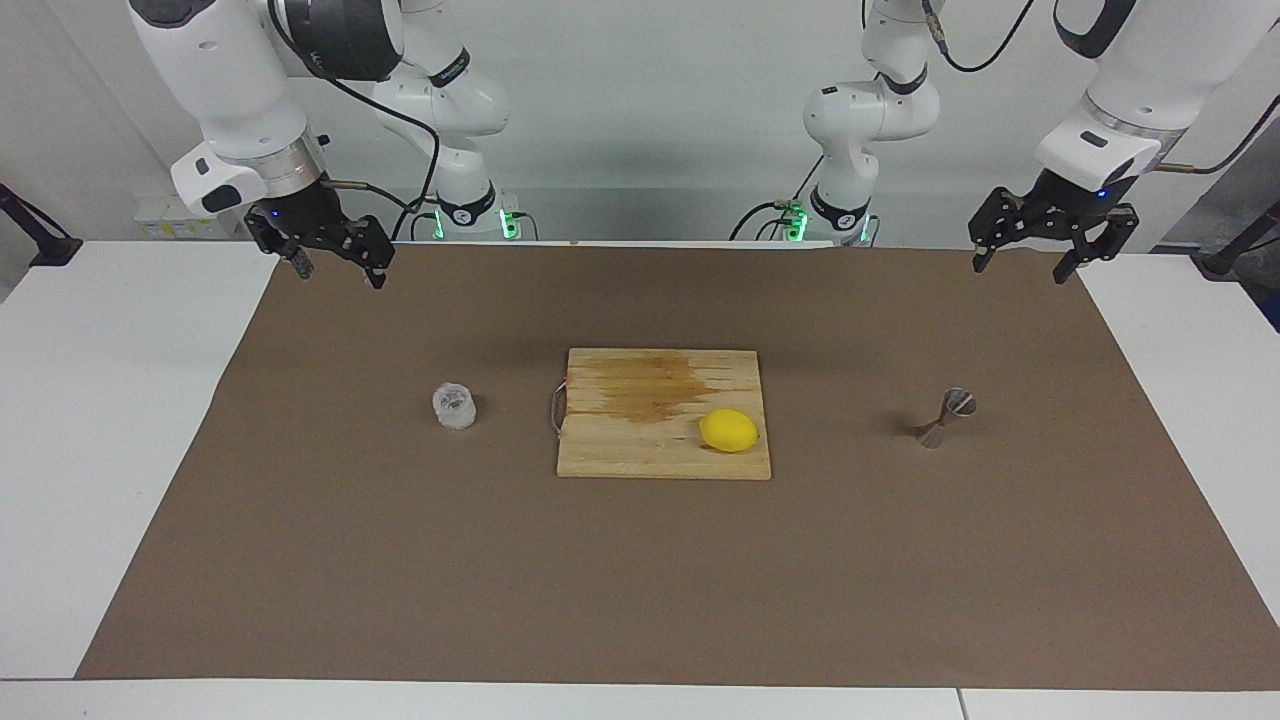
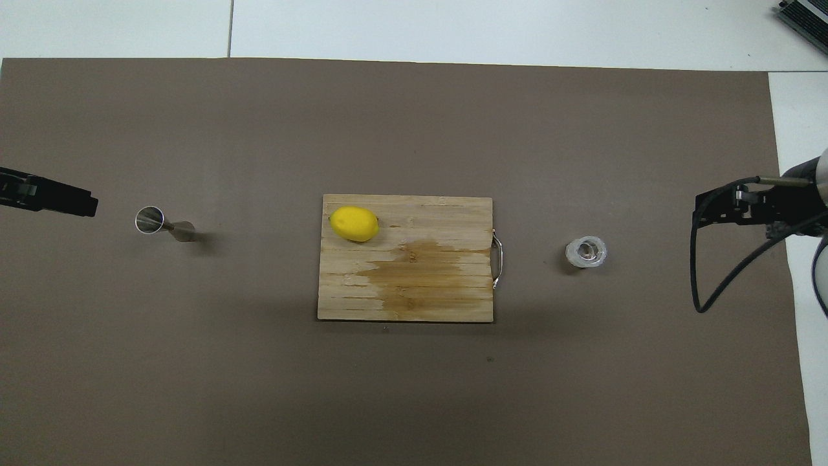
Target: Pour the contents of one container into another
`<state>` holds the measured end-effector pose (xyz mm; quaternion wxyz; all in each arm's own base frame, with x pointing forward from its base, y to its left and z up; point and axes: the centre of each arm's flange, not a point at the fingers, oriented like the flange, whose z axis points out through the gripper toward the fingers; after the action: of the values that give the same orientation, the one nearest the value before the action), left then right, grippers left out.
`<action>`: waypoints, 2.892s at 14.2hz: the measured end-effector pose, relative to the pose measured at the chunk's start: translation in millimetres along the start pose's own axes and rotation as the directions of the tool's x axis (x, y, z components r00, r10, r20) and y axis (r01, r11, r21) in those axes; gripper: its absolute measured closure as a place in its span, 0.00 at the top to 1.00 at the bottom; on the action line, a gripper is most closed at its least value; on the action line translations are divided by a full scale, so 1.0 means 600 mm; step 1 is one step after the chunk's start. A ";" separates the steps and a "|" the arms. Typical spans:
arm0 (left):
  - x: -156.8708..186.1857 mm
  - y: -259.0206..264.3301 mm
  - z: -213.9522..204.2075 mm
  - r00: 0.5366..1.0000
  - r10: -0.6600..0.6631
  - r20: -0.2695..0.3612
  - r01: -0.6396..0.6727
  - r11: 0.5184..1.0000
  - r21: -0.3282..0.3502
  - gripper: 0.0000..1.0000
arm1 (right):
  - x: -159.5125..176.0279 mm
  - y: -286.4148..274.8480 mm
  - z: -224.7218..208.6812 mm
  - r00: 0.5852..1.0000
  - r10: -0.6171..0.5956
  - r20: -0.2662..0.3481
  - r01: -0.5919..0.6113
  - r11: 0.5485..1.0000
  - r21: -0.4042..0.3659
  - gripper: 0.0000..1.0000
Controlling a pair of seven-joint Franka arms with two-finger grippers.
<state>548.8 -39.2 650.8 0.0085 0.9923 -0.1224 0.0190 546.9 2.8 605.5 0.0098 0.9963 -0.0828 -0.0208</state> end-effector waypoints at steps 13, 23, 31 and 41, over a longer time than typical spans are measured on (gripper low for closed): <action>-0.002 -0.006 -0.002 0.999 -0.032 0.002 0.032 0.999 0.000 1.00 | 0.000 0.000 0.000 1.000 0.000 0.000 0.000 1.000 0.000 1.00; -0.003 -0.007 -0.001 0.999 -0.033 0.009 0.033 0.999 -0.001 1.00 | 0.000 0.000 0.000 1.000 0.000 0.000 0.000 1.000 0.000 1.00; 0.003 -0.003 0.010 0.999 -0.044 0.019 0.044 0.999 -0.018 1.00 | 0.000 0.000 0.000 1.000 0.000 0.000 0.000 1.000 0.000 1.00; 0.045 -0.156 0.187 0.881 -0.415 0.227 0.463 0.853 -0.241 1.00 | 0.000 0.000 0.000 1.000 0.000 0.000 0.000 1.000 0.000 1.00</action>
<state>601.7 42.9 538.5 0.1468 0.9798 0.1064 -0.0844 546.9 2.8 605.5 0.0098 0.9963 -0.0828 -0.0208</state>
